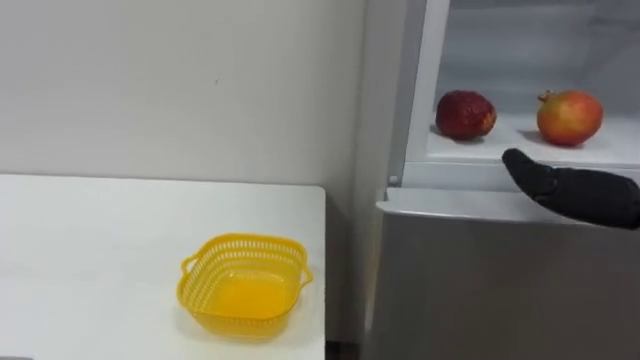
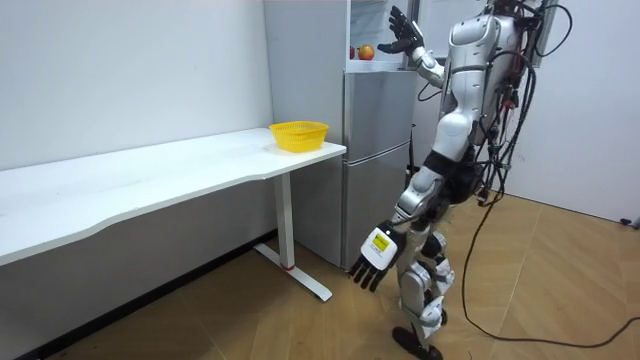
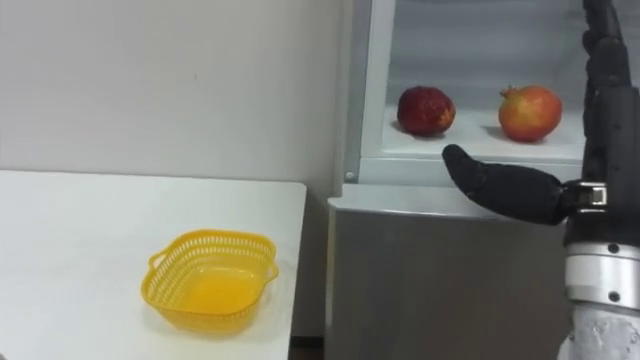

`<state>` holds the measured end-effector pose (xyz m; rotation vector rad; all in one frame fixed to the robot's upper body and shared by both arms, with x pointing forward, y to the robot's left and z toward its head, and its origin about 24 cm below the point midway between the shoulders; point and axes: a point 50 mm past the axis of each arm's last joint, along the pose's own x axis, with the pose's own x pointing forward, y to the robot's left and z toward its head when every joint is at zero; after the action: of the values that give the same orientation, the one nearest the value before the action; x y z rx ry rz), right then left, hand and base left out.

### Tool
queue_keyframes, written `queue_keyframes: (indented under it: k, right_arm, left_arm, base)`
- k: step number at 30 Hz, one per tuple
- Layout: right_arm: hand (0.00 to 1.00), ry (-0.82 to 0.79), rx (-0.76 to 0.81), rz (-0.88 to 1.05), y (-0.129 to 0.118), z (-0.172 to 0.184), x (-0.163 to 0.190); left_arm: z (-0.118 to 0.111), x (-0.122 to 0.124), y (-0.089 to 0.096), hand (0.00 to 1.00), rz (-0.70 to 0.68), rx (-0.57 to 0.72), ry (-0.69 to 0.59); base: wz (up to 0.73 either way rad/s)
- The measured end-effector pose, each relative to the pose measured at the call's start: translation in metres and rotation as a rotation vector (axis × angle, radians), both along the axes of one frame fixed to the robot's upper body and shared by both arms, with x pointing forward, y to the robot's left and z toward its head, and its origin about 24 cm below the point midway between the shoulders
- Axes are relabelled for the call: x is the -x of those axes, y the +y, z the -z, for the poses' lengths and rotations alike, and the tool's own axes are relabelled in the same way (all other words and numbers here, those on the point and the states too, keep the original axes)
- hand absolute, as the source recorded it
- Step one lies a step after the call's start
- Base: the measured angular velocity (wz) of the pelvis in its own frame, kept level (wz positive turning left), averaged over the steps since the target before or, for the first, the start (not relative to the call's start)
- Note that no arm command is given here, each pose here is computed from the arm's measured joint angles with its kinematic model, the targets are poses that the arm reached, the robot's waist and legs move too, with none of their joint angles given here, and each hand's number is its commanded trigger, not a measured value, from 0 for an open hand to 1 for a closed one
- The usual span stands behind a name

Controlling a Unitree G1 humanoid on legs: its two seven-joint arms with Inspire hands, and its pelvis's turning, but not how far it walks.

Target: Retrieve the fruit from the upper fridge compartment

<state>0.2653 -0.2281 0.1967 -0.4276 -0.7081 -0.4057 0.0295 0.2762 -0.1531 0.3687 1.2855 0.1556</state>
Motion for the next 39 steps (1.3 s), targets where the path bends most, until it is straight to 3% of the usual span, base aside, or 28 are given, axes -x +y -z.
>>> queue_keyframes:
  k: [11, 20, 39]
  right_arm:
    - [0.00, 0.007, -0.007, -0.046, -0.002, -0.007, -0.001]
    - [0.00, 0.029, 0.015, -0.108, -0.001, -0.012, -0.006]
    - [0.00, 0.211, -0.159, -0.146, -0.015, 0.003, -0.043]
  left_arm:
    - [0.001, 0.008, -0.001, 0.00, 0.011, -0.005, 0.041]
    - [0.000, -0.010, -0.004, 0.00, 0.027, 0.001, -0.008]
    - [0.000, -0.007, -0.003, 0.00, 0.026, 0.008, 0.028]
  base:
    - [0.09]
    - [0.07]
    - [0.04]
